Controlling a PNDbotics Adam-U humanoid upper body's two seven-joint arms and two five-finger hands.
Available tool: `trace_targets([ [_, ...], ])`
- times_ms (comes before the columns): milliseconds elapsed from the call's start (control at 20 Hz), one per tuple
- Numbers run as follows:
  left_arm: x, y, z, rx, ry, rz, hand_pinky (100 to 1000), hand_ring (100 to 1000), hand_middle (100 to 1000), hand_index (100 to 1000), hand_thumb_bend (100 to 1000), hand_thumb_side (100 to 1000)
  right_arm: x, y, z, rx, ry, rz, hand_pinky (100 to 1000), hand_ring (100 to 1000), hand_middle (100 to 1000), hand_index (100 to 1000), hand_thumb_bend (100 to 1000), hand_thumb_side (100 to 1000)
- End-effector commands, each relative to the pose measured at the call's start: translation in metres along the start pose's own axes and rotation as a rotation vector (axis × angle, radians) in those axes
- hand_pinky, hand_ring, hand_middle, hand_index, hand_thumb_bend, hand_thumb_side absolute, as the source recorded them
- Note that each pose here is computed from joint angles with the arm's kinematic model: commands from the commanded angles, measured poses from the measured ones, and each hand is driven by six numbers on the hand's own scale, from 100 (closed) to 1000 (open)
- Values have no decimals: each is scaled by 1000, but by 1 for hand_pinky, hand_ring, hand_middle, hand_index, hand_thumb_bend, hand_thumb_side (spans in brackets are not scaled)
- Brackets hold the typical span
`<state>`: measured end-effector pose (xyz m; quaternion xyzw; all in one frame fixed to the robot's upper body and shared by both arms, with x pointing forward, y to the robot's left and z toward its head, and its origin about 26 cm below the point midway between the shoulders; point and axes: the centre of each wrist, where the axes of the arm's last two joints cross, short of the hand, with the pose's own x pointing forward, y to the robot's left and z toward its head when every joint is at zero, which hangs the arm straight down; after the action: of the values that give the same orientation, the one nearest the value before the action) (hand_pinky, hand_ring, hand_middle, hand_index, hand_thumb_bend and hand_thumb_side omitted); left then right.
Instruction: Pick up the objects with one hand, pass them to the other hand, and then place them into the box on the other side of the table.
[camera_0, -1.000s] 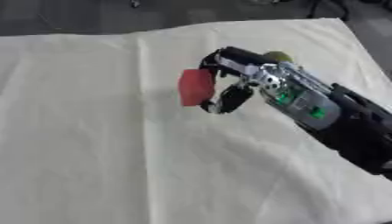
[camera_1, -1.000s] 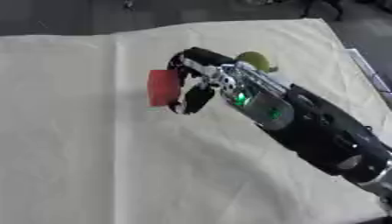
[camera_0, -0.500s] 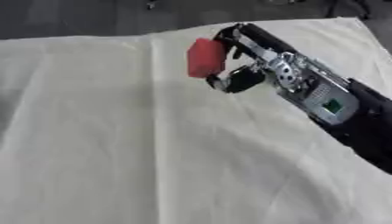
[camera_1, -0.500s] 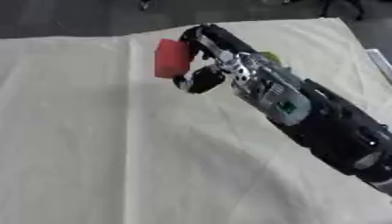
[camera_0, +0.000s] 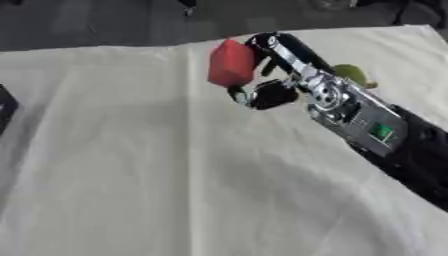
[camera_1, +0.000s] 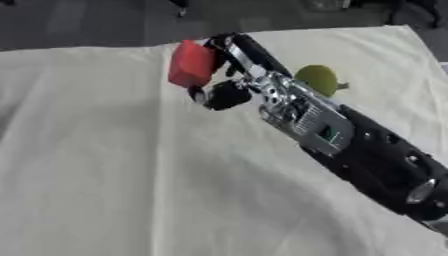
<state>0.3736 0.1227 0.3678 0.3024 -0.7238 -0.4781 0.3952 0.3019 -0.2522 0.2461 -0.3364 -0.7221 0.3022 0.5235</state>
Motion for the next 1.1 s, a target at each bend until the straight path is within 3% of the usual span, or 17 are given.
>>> trace_targets([
  [50, 33, -7, -1, -79, -80, -13, 789, 748, 755, 823, 468, 374, 9, -5, -1, -31, -26, -9, 605, 687, 459, 606, 343, 100],
  [300, 72, -24, -2, -179, -143, -49, 803, 773, 777, 845, 595, 381, 14, 1, -1, -14, -61, -30, 611, 688, 459, 606, 340, 100],
  [500, 98, -39, -4, -214, -185, -84, 811, 779, 782, 850, 640, 382, 16, 6, 0, -8, -107, -18, 615, 689, 459, 605, 336, 100],
  [650, 104, -42, -4, -215, -192, -96, 811, 779, 782, 850, 640, 382, 16, 8, 0, -6, -119, -9, 615, 689, 459, 605, 336, 100],
  [850, 124, -52, -2, -252, -260, -104, 824, 795, 790, 855, 757, 407, 21, 10, -1, 11, -171, -7, 627, 694, 460, 607, 335, 100],
  [1100, 130, -65, -6, -280, -284, -141, 829, 803, 792, 855, 796, 377, 24, 12, -2, 46, -222, -2, 628, 695, 460, 606, 334, 100],
])
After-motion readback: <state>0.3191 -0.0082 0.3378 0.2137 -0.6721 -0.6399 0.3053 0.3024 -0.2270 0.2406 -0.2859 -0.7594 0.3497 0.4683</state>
